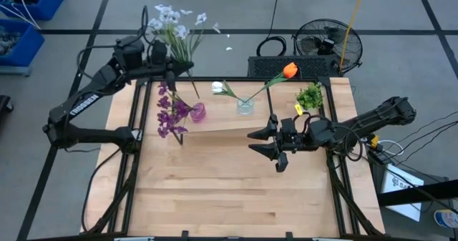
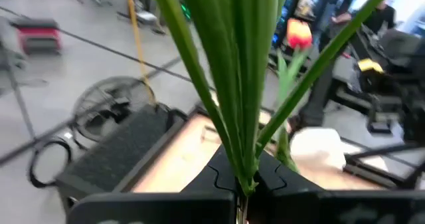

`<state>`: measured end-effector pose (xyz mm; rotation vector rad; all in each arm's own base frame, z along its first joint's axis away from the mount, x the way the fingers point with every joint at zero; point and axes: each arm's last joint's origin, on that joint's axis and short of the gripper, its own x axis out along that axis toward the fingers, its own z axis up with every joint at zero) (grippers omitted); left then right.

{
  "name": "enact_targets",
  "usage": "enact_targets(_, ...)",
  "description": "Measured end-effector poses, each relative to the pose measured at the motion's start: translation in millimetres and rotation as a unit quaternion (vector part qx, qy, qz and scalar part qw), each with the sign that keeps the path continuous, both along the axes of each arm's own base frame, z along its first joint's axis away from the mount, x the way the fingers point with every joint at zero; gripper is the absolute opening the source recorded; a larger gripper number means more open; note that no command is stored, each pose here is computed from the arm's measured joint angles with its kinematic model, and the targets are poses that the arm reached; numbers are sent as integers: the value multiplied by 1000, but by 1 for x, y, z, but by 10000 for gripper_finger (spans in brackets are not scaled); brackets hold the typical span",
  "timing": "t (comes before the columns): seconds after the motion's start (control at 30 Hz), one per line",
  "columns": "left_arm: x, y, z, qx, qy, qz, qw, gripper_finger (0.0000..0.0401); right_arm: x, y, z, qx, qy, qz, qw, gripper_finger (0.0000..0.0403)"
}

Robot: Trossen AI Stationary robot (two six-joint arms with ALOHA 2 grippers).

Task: Pick and place flowers into a vace then onto a shelf
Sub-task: Put the white flowers into the violet vase on the shelf

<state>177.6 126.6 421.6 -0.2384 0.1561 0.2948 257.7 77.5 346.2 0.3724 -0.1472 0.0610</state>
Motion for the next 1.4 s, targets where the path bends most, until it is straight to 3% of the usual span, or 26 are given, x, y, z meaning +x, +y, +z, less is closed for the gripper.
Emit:
enact_targets(0.27, 6, 1, -28, -22, 27, -53, 998, 4, 0, 0, 0, -20, -1, -3, 1000, 171)
enact_targets(0.93, 8, -1, -29, 21, 27, -84, 996, 14, 0, 0, -3, -34, 13, -4, 999, 171)
enact_targets(1.4, 10, -4, -30, 25, 38, -83, 996, 103, 0, 0, -3, -35, 13, -4, 999, 171)
